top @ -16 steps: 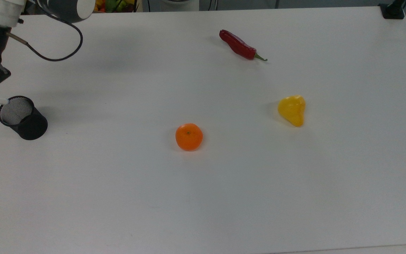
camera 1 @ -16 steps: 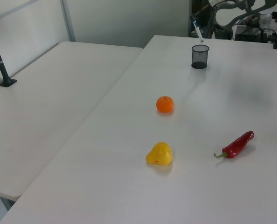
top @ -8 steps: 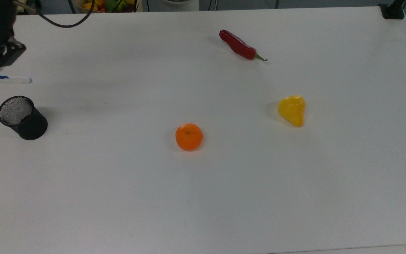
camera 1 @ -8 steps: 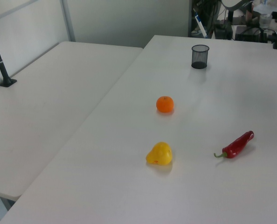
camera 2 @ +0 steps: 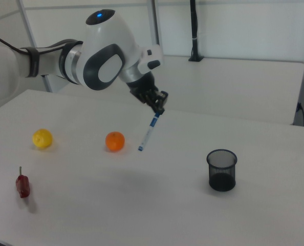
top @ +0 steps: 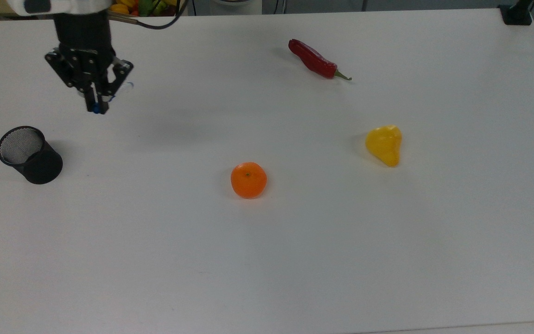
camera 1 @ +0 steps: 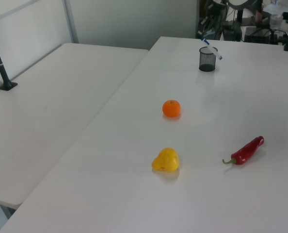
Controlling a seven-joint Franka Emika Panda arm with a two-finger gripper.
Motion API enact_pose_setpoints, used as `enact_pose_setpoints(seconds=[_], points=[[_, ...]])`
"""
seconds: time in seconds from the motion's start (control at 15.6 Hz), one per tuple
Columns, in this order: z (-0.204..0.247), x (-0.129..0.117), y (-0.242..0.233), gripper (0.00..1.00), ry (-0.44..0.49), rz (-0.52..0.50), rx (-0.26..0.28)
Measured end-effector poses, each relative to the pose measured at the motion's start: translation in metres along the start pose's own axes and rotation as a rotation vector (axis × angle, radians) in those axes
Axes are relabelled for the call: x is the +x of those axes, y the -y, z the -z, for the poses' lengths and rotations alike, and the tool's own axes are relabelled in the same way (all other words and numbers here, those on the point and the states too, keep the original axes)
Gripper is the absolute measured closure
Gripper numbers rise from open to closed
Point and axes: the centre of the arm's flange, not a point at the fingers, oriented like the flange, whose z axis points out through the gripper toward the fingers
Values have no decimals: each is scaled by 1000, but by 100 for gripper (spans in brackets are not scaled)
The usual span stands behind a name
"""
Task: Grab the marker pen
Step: 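Carry the marker across the table toward the red chili pepper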
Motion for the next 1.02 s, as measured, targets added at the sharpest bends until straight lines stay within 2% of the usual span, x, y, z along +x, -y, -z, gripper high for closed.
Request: enact_pose_setpoints(seconds=[0.32, 0.58, 0.77, 1.02], points=[[-25, -22, 66, 82, 162, 93, 63], [-62, -47, 114, 82, 256, 163, 95], [-84, -79, 160, 82, 381, 233, 126], [-89, -118, 215, 82, 521, 316, 150]])
